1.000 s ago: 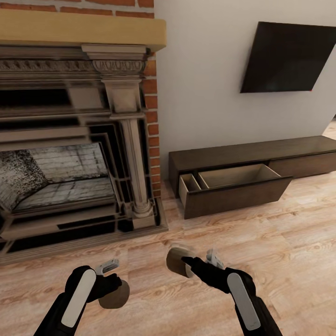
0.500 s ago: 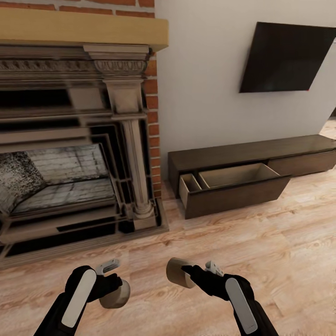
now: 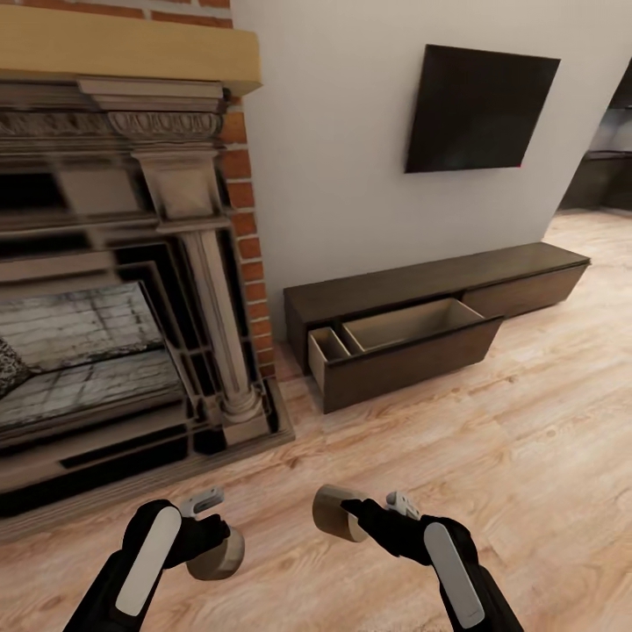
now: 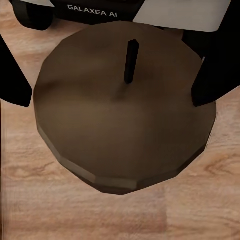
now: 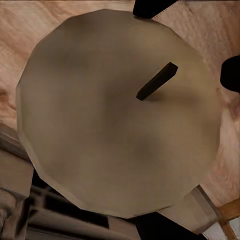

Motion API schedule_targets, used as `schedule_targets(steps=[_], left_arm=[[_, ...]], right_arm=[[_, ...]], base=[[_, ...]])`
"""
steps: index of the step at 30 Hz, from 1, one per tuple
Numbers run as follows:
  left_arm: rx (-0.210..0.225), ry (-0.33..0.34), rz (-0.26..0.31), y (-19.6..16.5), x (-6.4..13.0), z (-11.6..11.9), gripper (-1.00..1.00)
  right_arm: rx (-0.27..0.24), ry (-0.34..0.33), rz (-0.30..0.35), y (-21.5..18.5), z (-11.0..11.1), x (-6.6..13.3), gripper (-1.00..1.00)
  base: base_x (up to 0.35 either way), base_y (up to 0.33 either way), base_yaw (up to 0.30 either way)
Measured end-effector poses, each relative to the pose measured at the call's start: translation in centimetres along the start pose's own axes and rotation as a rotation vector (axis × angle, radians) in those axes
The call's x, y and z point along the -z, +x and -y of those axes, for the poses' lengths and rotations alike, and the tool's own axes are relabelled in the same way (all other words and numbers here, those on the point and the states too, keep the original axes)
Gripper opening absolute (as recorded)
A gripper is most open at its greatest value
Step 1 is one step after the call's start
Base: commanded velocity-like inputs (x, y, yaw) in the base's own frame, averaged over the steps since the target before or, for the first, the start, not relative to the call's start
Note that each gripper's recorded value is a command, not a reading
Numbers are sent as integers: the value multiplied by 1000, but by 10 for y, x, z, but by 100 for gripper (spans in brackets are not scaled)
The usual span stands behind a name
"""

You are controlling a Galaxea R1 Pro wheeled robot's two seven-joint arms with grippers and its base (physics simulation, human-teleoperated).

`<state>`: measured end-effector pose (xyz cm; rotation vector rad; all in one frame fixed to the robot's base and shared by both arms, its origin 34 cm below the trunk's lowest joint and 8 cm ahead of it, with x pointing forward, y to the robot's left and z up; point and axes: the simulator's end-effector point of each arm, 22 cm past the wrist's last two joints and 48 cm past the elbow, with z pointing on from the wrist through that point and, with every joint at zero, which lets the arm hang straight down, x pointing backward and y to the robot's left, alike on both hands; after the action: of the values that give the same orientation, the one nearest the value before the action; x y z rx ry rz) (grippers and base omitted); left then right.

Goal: Place each of the two pumpkins and all three candles from the living room inside a cabinet in the living room (use any cabinet), then make sure every cabinet is closed, and position the cauldron so it is next to a table in the living room.

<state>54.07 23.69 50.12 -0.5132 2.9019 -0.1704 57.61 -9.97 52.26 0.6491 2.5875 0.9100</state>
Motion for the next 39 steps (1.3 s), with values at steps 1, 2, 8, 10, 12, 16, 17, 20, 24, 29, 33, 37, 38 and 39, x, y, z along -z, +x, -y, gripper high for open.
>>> schedule_targets(steps=[1, 2, 8, 10, 12, 16, 17, 20, 24, 29, 33, 37, 38, 39], left_arm=[[0, 0, 0, 0, 0, 0, -100], [0, 0, 0, 0, 0, 0, -100], [0, 0, 0, 0, 0, 0, -100], [-1, 0, 0, 0, 0, 0, -100], [-1, 0, 0, 0, 0, 0, -100], [-1, 1, -1, 0, 0, 1, -100], [-1, 1, 0, 0, 0, 1, -100], [-1, 2, 0, 0, 0, 1, -100], [-1, 1, 0, 0, 0, 0, -100], [-1, 1, 0, 0, 0, 1, -100], [-1, 1, 0, 0, 0, 1, -100], [1, 4, -1, 0, 0, 2, -100], [0, 2, -1, 0, 0, 1, -100], [-2, -1, 0, 0, 0, 0, -100]], right_arm=[[0, 0, 0, 0, 0, 0, -100], [0, 0, 1, 0, 0, 0, -100], [1, 1, 0, 0, 0, 0, -100], [1, 1, 0, 0, 0, 0, -100], [2, 2, 0, 0, 1, 0, -100], [2, 2, 0, 0, 1, 0, -100], [2, 2, -1, 0, 1, 0, -100], [-1, -1, 0, 0, 0, 0, -100], [-2, -2, 1, 0, 0, 0, -100], [-1, -2, 1, 0, 0, 0, -100], [-2, -2, 1, 0, 0, 0, -100], [-1, 0, 0, 0, 0, 0, -100], [-1, -1, 0, 0, 0, 0, -100], [-2, -1, 0, 0, 0, 0, -100]], base=[[0, 1, -277], [0, 0, -277], [0, 0, -277], [0, 0, -277], [0, 0, -277], [0, 0, -277], [0, 0, -277], [0, 0, -199], [0, 0, -53], [0, 0, -118], [0, 0, -212], [-153, 39, -255], [-143, 51, -258], [-91, 33, -259]])
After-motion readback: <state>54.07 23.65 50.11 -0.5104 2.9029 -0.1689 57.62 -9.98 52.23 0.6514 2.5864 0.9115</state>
